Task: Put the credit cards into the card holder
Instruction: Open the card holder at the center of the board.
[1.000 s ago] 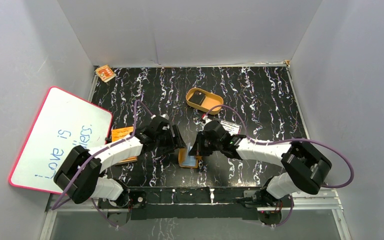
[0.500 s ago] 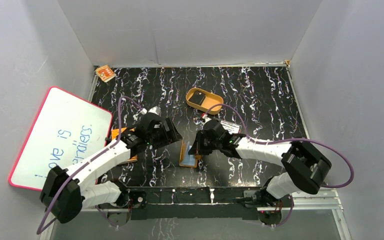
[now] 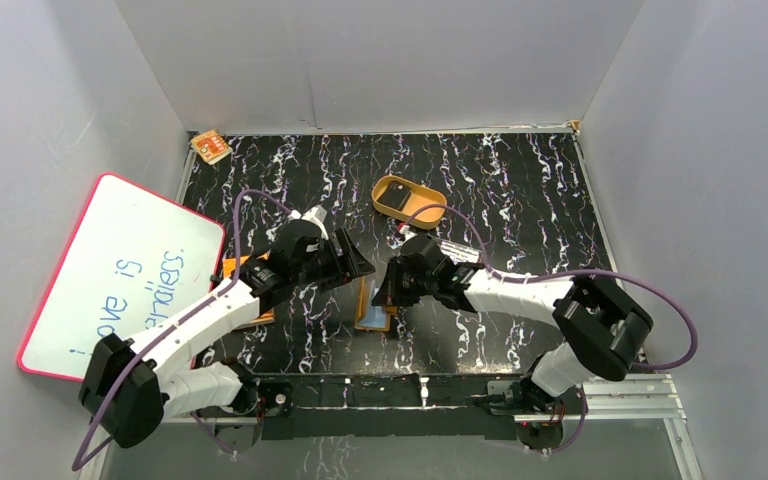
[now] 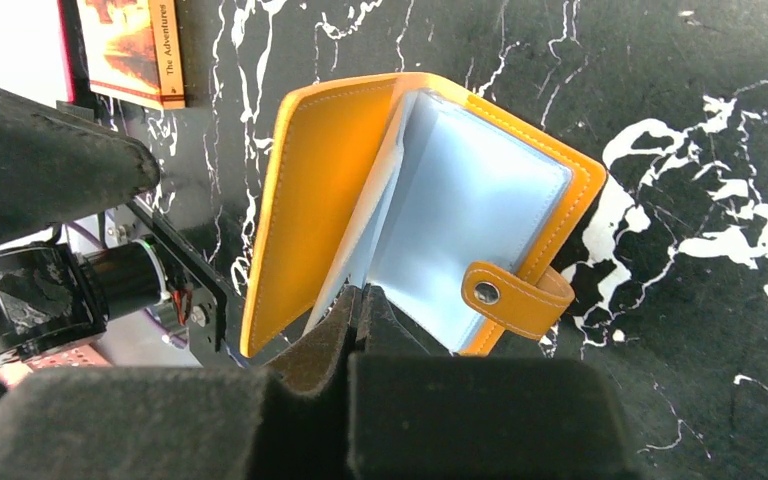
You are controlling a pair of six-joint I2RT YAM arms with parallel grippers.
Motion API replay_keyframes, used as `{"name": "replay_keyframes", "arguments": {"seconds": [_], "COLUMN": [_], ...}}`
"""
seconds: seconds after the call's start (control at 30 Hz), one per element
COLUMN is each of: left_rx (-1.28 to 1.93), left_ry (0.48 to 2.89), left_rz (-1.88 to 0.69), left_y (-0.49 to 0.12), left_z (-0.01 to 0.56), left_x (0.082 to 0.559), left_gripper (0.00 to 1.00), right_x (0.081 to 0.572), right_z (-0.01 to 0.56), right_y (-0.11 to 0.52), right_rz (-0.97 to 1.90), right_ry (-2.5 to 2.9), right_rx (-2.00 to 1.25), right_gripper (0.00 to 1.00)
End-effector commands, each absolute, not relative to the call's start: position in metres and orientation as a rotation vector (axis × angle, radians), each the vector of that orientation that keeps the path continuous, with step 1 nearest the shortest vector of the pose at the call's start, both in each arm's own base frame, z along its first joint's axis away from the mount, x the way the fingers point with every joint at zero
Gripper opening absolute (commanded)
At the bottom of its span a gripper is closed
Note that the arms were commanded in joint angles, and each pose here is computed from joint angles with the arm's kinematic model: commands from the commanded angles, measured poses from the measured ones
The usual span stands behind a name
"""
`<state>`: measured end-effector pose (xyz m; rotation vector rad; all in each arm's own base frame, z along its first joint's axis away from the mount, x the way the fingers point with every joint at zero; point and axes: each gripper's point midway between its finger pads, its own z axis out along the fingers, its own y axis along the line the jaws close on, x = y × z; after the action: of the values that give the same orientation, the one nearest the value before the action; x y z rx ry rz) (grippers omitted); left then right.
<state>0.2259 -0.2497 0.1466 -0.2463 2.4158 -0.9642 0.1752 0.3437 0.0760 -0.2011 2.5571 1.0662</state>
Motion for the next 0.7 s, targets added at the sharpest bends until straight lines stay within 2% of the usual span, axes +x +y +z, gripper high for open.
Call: {"name": "replay_keyframes", "arguments": {"seconds": [0.0,0.33,0.57,0.6,0.67], "left_rx": [-0.278,-0.303,-0.319,-0.314,-0.315], "left_ry": [2.448,2.544,2.580,2.604,2.626], "left_rz": [-0.908,-0.775,-0.681,-0.641,-0.621], "left_y": [-0.241,-0.227,-0.215,-0.211,-0.207], "left_z": [0.132,0.090,0.071,0.062,0.054], "left_x": [0.221,0.213,0.211,0.208,0.204], "left_gripper": [0.67,0.65,0.57,0.49,0.39], "right_x": [0.187,0.186,0.183,0.182,0.181], "right_z": [0.101,0.101,0.102,0.102,0.102], "right_y": [0.366,0.377,0.384,0.387,0.389], "right_rz": [1.152,1.187,1.218,1.224,1.231], "right_ry": [2.475,2.476,2.474,2.477,2.477], "right_rx": [-0.226,-0.249,-0.273,-0.281,-0.288], "right_gripper": [0.00,0.00,0.00,0.00,0.00]}}
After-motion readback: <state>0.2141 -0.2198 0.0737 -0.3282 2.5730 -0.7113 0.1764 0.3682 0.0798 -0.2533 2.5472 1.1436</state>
